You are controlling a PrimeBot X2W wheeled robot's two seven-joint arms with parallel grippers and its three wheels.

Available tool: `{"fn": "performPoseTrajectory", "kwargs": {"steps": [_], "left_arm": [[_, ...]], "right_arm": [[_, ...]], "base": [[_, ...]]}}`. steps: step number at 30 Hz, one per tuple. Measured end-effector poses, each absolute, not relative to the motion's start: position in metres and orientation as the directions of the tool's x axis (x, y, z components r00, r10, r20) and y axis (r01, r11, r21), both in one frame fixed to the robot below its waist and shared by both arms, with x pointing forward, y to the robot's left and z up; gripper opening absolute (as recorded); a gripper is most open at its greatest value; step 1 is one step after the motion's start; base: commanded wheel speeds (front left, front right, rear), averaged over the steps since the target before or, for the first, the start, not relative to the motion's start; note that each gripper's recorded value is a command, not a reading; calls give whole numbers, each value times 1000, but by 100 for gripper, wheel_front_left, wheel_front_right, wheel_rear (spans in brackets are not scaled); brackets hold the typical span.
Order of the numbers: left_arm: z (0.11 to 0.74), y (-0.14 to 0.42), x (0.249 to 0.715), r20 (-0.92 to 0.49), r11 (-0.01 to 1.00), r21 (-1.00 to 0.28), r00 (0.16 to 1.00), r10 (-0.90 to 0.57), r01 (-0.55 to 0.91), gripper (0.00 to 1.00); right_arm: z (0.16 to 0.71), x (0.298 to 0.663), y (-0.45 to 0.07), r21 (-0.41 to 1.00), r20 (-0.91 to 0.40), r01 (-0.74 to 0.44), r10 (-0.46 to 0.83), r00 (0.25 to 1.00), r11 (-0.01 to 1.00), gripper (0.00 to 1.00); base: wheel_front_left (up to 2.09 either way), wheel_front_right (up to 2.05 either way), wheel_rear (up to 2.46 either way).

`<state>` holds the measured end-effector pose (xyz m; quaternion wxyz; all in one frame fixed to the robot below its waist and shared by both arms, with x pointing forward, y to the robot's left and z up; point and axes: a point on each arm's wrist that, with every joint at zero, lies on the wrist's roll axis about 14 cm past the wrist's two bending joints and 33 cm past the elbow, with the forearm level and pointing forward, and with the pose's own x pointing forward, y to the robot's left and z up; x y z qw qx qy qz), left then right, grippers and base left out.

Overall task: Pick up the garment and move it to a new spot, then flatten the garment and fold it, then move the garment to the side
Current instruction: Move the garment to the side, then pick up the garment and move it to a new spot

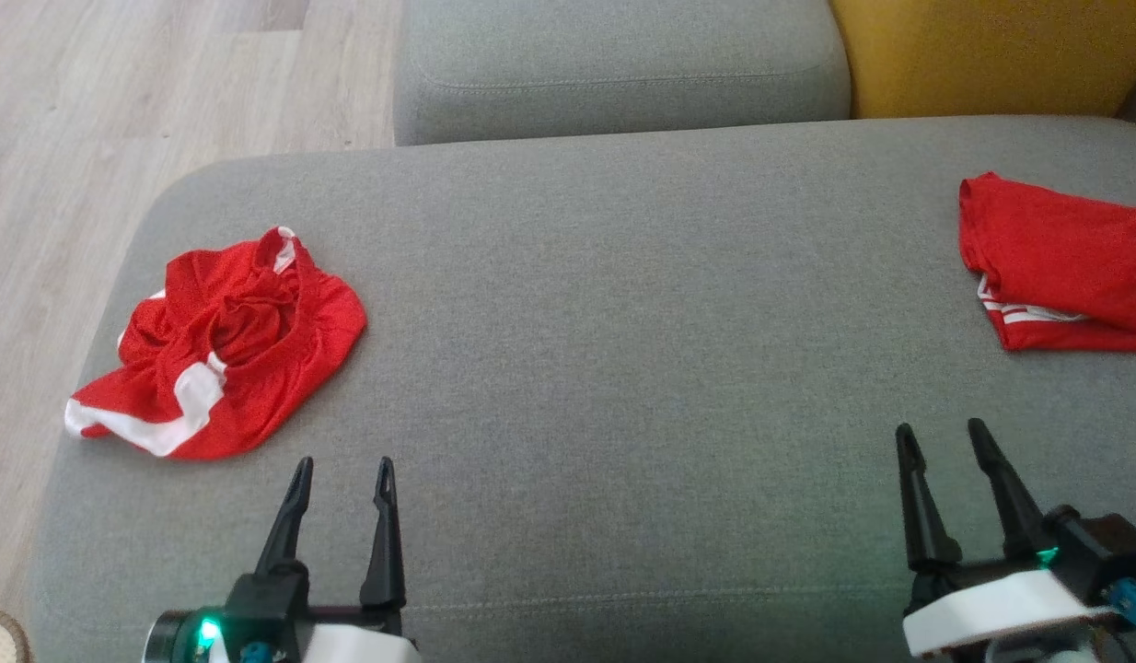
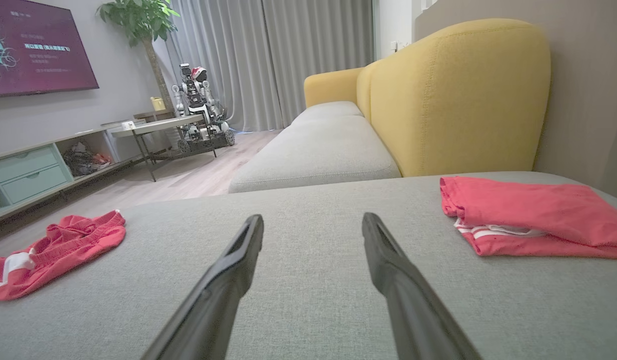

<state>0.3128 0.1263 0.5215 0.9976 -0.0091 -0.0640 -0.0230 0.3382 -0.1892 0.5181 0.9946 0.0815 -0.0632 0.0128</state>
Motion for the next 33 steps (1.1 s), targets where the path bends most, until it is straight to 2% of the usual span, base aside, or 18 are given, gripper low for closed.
{"fn": "performPoseTrajectory", "kwargs": {"steps": [20, 33], "left_arm": [[517, 136, 307, 116, 1000, 1, 993, -21, 21, 100], [519, 185, 274, 130, 985, -13, 976, 173, -173, 100]], "right_arm": [[515, 342, -179, 160, 116, -67, 48, 992, 985, 100], [505, 353, -94, 168, 80, -316, 307, 948, 934, 100]], "base": [[0, 0, 0], [0, 0, 0]]}}
